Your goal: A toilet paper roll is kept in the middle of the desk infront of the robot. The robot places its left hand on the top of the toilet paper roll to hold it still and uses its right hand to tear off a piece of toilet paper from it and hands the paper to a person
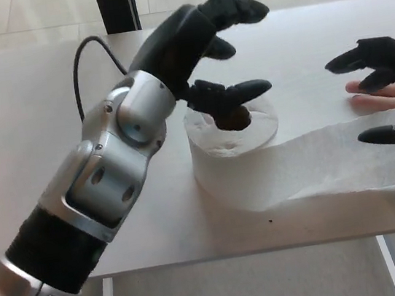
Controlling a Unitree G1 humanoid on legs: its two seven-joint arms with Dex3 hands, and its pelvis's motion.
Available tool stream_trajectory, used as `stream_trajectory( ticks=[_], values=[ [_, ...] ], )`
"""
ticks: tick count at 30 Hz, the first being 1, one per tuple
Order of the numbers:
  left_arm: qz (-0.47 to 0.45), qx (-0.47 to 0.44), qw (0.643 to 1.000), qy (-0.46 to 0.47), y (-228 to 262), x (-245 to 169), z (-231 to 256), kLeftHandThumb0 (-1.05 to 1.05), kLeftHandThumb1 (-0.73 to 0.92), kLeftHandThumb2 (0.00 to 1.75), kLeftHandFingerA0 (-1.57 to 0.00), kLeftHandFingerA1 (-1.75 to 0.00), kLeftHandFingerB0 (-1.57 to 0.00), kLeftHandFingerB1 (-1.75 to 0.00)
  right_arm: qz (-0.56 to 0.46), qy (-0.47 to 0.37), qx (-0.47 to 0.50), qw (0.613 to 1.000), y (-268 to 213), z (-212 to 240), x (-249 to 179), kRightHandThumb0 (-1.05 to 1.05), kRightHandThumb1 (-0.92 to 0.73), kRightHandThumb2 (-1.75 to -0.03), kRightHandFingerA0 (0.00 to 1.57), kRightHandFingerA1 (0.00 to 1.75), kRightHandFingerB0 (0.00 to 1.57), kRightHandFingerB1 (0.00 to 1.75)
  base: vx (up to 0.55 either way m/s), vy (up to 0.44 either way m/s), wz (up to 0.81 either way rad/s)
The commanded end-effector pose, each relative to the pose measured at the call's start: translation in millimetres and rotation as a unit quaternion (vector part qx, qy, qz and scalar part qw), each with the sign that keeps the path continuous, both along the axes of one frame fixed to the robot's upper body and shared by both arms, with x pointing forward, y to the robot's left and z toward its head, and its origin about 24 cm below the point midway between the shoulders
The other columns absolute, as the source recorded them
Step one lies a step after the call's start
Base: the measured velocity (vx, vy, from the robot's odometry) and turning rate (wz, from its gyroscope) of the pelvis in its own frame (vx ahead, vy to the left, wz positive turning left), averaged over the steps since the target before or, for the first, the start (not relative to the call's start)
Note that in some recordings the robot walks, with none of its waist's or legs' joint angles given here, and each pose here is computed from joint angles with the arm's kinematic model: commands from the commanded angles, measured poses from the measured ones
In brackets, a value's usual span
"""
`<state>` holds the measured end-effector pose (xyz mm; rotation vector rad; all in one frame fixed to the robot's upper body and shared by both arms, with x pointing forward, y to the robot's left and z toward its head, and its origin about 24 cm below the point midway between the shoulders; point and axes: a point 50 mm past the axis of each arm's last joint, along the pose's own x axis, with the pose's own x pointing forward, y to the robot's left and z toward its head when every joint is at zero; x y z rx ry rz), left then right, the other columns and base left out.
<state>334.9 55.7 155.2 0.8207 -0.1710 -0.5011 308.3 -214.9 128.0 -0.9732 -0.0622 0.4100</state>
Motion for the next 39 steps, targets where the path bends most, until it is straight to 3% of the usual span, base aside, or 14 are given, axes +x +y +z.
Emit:
stream_trajectory(
  ticks=[1,2,5,6,15,16,20,25,28,29,31,36,37,39],
  values=[
    [0.051,0.151,0.985,0.065,14,-2,-24,-0.75,0.82,0.64,-0.07,-0.5,-0.07,-0.27,0.002,0.029,-0.047,0.998,1,-16,-2,-0.71,-0.38,-0.81,0.4,0.62,0.34,0.45,0.0,0.0,0.0],
    [0.053,0.173,0.981,0.073,14,-4,-28,-0.81,0.69,1.07,-0.02,-0.38,-0.05,-0.19,0.004,0.031,-0.044,0.999,1,-17,-2,-0.71,-0.49,-0.56,0.52,0.74,0.41,0.36,0.0,0.0,0.0],
    [0.058,0.208,0.973,0.077,15,-9,-38,-0.76,0.88,0.7,0.0,-0.41,-0.03,-0.25,0.005,0.035,-0.047,0.998,3,-18,-4,-0.78,-0.42,-0.81,0.5,0.7,0.37,0.44,0.0,0.0,0.0],
    [0.061,0.222,0.971,0.07,17,-17,-50,-0.75,0.68,1.08,-0.02,-0.43,-0.02,-0.26,0.007,0.034,-0.054,0.998,3,-19,-4,-0.76,-0.41,-0.81,0.49,0.68,0.37,0.44,0.0,0.0,0.0],
    [0.083,0.213,0.971,0.064,22,-29,-69,-0.78,0.67,1.04,-0.02,-0.46,-0.07,-0.36,0.009,0.027,-0.06,0.998,6,-17,-2,-0.77,-0.42,-0.81,0.49,0.69,0.37,0.44,0.0,0.0,0.0],
    [0.084,0.212,0.972,0.059,21,-30,-72,-0.75,0.86,0.67,-0.04,-0.47,-0.12,-0.3,0.009,0.027,-0.062,0.998,6,-18,-1,-0.67,-0.48,-0.55,0.52,0.69,0.43,0.36,0.0,0.0,0.0],
    [0.078,0.213,0.973,0.039,14,-35,-78,-0.77,0.66,1.05,-0.02,-0.47,-0.07,-0.41,0.012,0.028,-0.076,0.997,9,-23,-1,-0.62,-0.48,-0.56,0.57,0.71,0.44,0.36,0.0,0.0,0.0],
    [0.07,0.222,0.972,0.021,6,-36,-79,-0.76,0.65,1.04,-0.03,-0.49,-0.07,-0.44,0.007,0.025,-0.102,0.994,13,-27,0,-0.6,-0.47,-0.57,0.64,1.32,0.43,0.36,0.0,0.0,0.0],
    [0.07,0.217,0.974,0.017,1,-36,-80,-0.75,0.65,1.02,-0.03,-0.49,-0.08,-0.46,0.005,0.027,-0.129,0.991,13,-32,1,-0.62,-0.39,-0.82,0.72,1.18,0.34,0.48,0.0,0.0,0.0],
    [0.07,0.216,0.974,0.016,0,-36,-81,-0.73,0.85,0.65,-0.04,-0.49,-0.16,-0.33,0.007,0.027,-0.138,0.99,13,-33,1,-0.6,-0.37,-0.83,0.66,1.05,0.34,0.49,0.0,0.0,0.0],
    [0.076,0.195,0.978,0.015,-4,-36,-82,-0.37,0.52,1.09,-0.07,-0.57,0.0,-0.49,0.015,0.025,-0.178,0.984,14,-37,2,-0.62,-0.39,-0.77,0.48,0.68,0.35,0.46,0.0,0.0,0.0],
    [0.077,0.2,0.977,0.014,-7,-38,-82,-0.72,0.84,0.64,-0.06,-0.49,-0.16,-0.33,0.026,0.02,-0.211,0.977,19,-39,3,-0.55,-0.45,-0.55,0.32,0.43,0.39,0.34,0.0,0.0,0.0],
    [0.077,0.2,0.977,0.014,-9,-37,-81,-0.74,0.65,1.01,-0.05,-0.53,-0.09,-0.46,0.034,0.002,-0.235,0.971,22,-41,3,-0.5,-0.46,-0.55,0.59,1.28,0.42,0.35,0.0,0.0,0.0],
    [0.078,0.196,0.977,0.017,-10,-37,-81,-0.36,0.55,1.11,-0.08,-0.57,0.0,-0.49,0.052,-0.024,-0.26,0.964,26,-44,1,-0.46,-0.49,-0.57,0.81,1.42,0.44,0.37,0.0,0.0,0.0]
  ],
)
